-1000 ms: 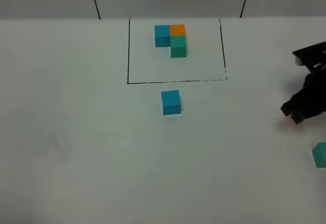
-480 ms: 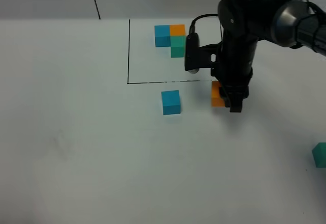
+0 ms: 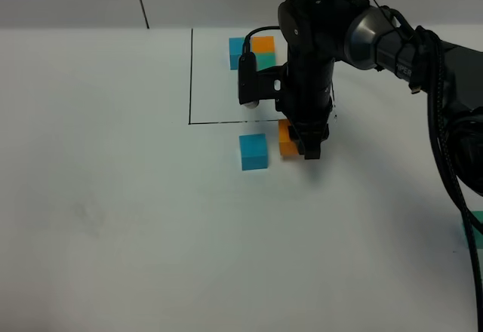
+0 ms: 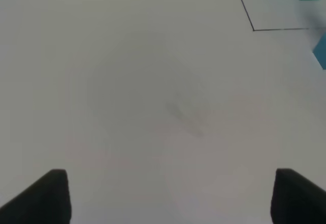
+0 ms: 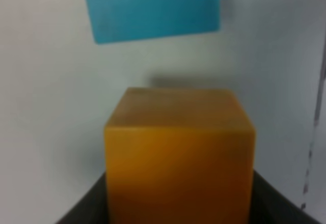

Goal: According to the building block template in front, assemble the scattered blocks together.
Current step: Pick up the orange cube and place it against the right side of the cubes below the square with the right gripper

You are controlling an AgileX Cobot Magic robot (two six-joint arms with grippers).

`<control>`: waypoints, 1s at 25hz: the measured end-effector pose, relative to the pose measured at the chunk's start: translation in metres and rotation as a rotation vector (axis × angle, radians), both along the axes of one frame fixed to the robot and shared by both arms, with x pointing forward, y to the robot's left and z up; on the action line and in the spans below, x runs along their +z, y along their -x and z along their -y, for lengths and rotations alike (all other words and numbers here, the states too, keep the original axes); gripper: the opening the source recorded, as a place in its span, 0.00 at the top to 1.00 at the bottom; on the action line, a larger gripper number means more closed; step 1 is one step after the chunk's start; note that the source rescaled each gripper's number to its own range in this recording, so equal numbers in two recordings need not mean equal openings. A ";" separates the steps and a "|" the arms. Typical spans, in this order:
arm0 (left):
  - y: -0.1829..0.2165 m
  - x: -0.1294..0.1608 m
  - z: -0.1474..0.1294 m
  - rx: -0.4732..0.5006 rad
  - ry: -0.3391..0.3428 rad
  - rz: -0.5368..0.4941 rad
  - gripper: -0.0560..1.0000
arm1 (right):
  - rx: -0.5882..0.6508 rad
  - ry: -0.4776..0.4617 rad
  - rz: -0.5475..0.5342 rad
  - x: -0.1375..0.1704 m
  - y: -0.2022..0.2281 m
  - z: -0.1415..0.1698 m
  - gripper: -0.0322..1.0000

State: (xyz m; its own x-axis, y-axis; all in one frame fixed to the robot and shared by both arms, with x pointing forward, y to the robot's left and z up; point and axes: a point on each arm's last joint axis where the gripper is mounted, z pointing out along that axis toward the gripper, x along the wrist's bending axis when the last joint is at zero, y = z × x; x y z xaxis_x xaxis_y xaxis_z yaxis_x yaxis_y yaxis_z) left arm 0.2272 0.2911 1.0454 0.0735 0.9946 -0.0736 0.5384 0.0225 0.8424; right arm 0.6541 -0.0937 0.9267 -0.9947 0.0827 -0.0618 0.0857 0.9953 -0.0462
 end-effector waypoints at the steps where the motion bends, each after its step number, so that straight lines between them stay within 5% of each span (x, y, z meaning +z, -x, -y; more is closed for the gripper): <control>1: 0.000 0.000 0.000 0.000 0.000 0.000 0.28 | -0.001 0.004 -0.010 -0.003 0.000 0.000 0.95; 25: 0.000 0.000 0.000 0.000 0.000 0.000 0.28 | 0.002 -0.029 -0.042 -0.028 0.000 -0.002 0.95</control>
State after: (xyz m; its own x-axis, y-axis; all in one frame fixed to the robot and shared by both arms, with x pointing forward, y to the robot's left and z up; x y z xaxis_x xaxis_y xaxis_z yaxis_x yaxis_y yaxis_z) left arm 0.2272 0.2911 1.0454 0.0735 0.9946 -0.0736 0.5384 0.0225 0.8424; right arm 0.6537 -0.0920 0.8984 -0.9965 0.0820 -0.0179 0.0824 0.9964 -0.0212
